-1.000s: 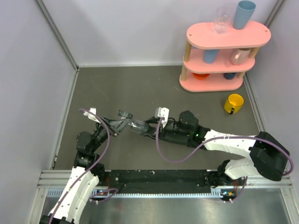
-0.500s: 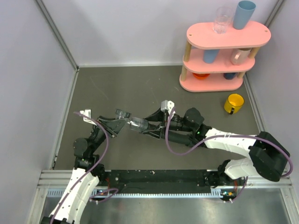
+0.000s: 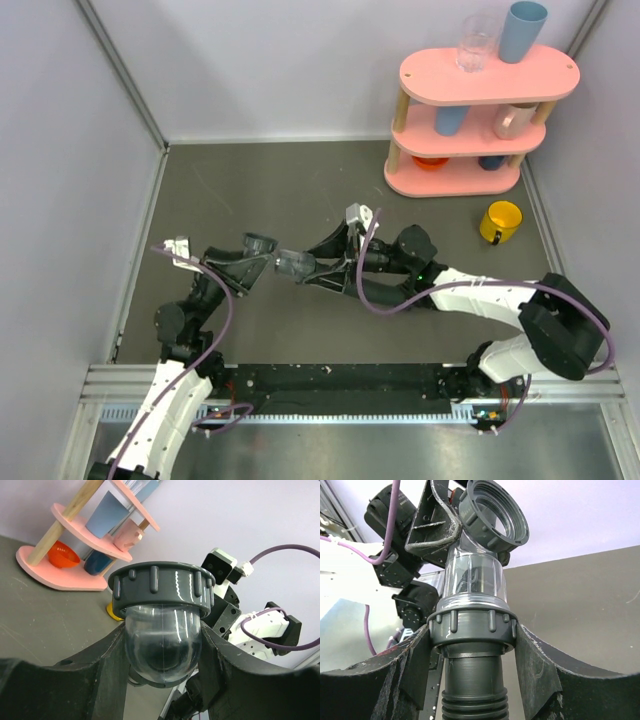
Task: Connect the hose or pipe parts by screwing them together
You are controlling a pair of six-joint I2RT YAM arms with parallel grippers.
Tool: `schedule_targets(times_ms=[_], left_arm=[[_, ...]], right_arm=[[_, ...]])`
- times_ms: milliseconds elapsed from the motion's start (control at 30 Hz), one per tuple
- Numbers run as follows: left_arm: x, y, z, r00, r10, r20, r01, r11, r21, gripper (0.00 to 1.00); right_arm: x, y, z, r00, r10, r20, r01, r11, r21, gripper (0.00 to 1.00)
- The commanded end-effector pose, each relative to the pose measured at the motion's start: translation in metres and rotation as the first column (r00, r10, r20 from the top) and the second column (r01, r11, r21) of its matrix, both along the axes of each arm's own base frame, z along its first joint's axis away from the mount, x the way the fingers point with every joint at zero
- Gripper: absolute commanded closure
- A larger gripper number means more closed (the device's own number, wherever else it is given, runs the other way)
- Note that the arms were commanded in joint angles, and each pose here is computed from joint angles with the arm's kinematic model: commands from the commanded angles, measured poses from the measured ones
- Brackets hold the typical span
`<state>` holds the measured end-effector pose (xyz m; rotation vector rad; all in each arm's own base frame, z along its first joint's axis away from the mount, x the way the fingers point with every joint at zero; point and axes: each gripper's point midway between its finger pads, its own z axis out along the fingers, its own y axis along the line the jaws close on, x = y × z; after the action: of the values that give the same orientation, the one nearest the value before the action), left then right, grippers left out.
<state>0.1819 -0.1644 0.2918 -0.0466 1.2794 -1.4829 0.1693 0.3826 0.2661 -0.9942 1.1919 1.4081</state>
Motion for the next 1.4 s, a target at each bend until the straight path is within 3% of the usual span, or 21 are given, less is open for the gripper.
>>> schedule_targets(times_ms=[0, 800, 1367], left_arm=[[-0.047, -0.029, -0.020, 0.961, -0.271, 0.052, 0.262, 0.954, 0.144, 1.00], [-0.053, -0.030, -0.020, 0.940, -0.274, 0.202, 0.221, 0.943, 0.247, 1.00], [-0.053, -0.026, -0.014, 0.926, -0.226, 0.302, 0.156, 0.958, 0.239, 1.00]], right_arm=[[-0.008, 0.007, 0.089, 0.996, 0.033, 0.079, -0.051, 0.971, 0.233, 0.87], [-0.004, -0.003, 0.089, 0.969, 0.165, -0.186, -0.098, 0.941, 0.325, 0.92], [-0.005, -0.014, 0.097, 0.920, 0.261, -0.294, -0.125, 0.904, 0.410, 0.97]])
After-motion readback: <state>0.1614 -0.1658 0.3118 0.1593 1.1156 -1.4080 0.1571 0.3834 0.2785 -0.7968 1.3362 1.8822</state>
